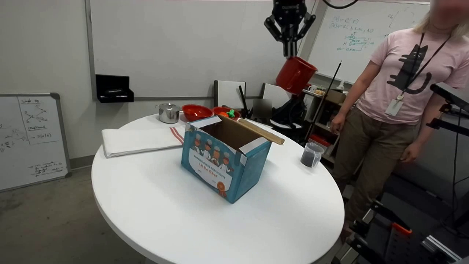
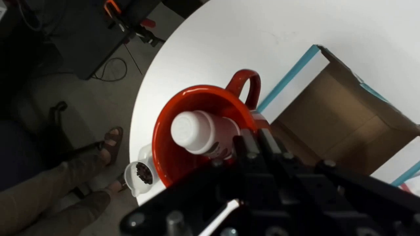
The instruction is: Remove the red cup from the box
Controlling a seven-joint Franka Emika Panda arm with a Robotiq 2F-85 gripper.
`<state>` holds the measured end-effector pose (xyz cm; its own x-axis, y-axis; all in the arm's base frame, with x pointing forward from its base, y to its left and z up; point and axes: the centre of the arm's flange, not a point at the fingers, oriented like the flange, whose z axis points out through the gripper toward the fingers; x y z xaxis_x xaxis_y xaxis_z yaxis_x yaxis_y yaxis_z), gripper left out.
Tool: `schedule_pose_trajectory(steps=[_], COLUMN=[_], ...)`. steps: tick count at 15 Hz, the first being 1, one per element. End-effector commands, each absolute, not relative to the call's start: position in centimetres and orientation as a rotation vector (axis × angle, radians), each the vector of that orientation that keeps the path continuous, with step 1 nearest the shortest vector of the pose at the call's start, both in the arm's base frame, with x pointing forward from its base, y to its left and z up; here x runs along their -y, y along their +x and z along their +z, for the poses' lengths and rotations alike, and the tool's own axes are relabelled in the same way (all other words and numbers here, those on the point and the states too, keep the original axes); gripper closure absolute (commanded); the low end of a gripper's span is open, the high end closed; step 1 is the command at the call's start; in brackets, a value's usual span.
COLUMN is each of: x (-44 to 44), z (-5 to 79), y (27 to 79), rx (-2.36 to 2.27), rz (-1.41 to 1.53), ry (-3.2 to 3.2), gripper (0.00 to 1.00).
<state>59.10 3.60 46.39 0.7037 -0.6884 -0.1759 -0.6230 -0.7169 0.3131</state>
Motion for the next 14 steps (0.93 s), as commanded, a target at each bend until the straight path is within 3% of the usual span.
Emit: schedule_pose_trajectory(steps=[1,6,14], x=[1.2,9.0,11.2], z=[46.0,41.7,29.4], y=[53.6,51.8,59.0], rx=[1.232,1.436,1.532], rz=[-0.496,-0.636,-0.741], ry=[2.610,2.563,2.480], gripper=[0.98,0.98,0.98])
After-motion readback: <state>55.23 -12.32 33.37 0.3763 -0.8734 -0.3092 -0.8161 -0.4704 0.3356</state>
